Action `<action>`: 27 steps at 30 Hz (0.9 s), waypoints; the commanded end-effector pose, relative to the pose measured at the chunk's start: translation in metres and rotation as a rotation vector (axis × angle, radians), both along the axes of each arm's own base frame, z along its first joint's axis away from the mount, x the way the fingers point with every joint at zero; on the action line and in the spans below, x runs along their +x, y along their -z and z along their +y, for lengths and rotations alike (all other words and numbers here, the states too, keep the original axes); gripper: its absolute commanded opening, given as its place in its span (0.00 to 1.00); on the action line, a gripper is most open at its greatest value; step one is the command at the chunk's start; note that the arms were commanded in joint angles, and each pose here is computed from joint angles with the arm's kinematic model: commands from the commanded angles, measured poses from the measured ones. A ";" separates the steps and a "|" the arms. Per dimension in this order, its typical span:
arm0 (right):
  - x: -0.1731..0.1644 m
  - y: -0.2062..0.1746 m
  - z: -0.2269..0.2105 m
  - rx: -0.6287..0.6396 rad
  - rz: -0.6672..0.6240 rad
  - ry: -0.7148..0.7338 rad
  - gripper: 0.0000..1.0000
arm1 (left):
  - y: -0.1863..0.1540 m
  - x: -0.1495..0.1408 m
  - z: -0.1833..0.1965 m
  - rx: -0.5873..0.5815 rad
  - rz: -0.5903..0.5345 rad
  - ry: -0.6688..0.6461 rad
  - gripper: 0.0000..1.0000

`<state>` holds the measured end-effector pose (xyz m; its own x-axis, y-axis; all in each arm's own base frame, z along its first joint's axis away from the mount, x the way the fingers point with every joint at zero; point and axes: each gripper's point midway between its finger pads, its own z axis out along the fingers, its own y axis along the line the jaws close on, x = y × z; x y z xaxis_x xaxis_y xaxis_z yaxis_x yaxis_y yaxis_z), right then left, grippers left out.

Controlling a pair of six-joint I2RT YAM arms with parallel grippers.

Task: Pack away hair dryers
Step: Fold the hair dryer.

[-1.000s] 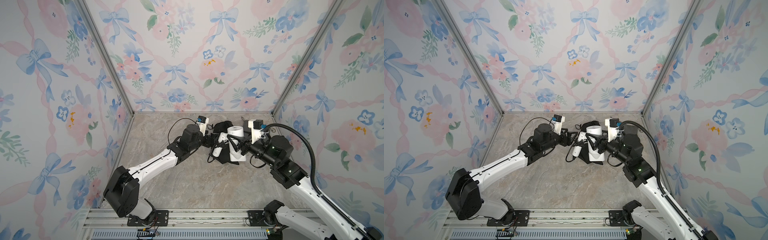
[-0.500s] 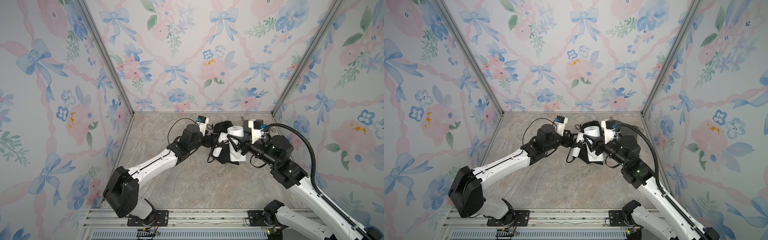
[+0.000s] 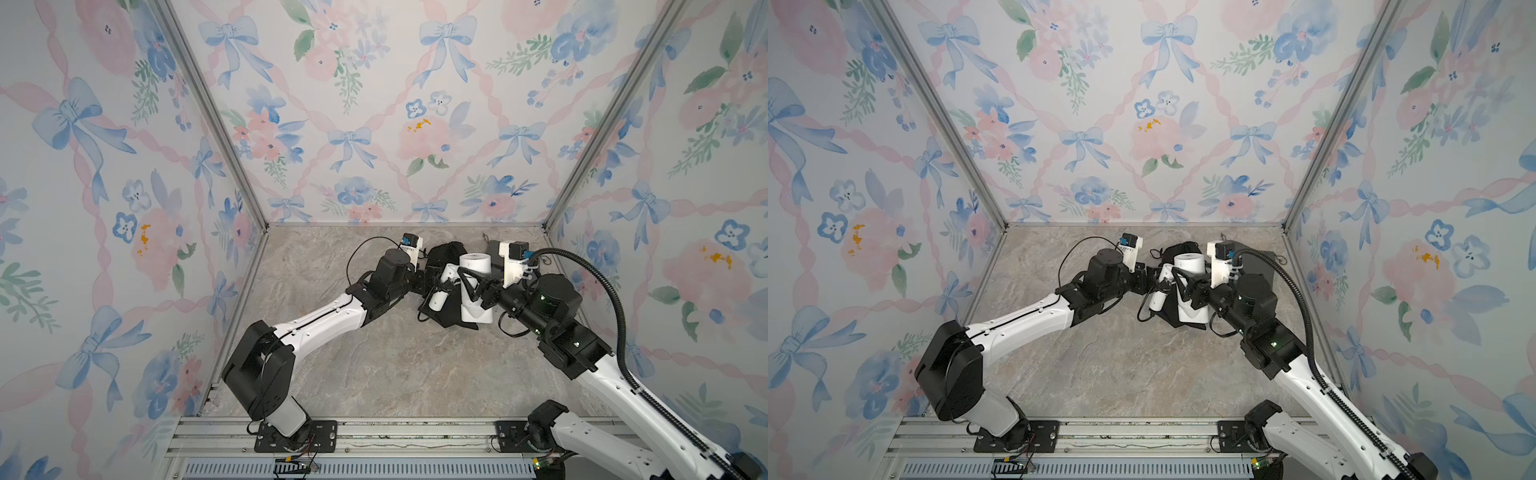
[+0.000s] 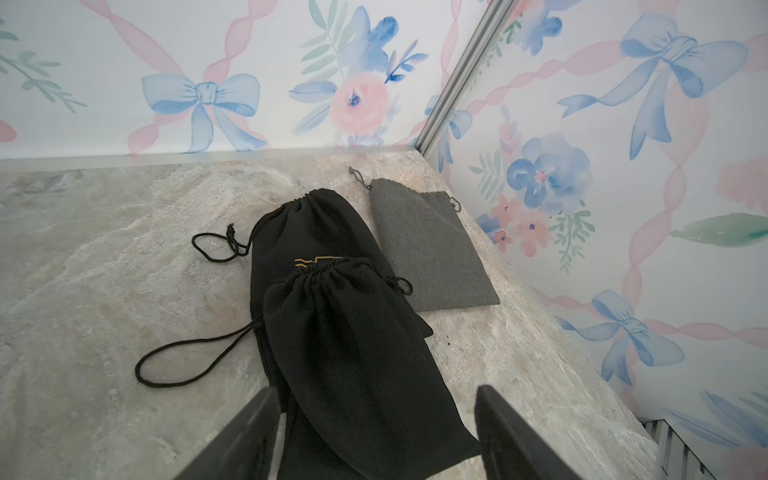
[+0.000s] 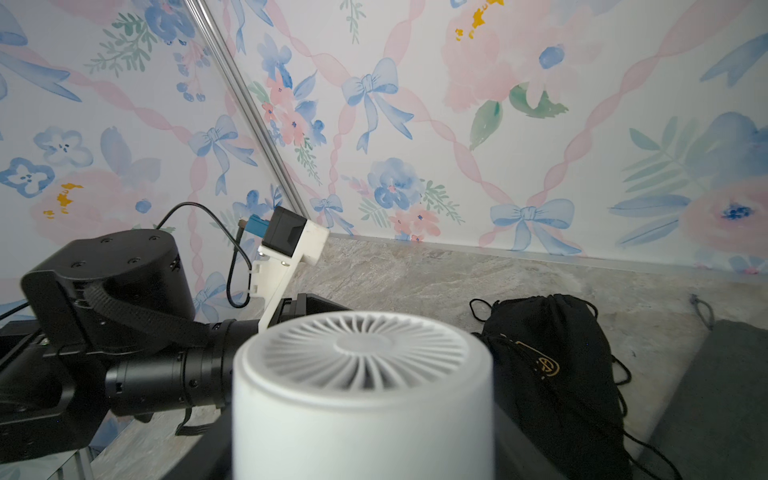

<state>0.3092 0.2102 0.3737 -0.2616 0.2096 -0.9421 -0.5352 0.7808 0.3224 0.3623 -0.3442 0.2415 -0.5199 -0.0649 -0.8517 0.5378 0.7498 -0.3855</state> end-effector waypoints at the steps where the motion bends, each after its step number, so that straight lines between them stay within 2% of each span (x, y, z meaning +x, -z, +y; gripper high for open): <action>1: 0.004 -0.028 0.012 0.094 -0.066 -0.001 0.26 | -0.025 -0.026 -0.037 -0.076 -0.015 0.129 0.76; 17: 0.012 -0.039 0.009 0.214 -0.127 0.044 0.26 | -0.040 -0.046 -0.062 -0.131 -0.031 0.203 0.76; 27: 0.014 -0.040 0.015 0.241 -0.127 0.053 0.26 | -0.055 -0.058 -0.073 -0.167 -0.056 0.237 0.76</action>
<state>0.3225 0.2081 0.3905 -0.1705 0.3394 -0.9251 -0.4855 0.7880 0.3786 0.3592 -0.3598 0.2541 -0.5101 -0.1073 -0.8534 0.5284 0.7438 -0.4094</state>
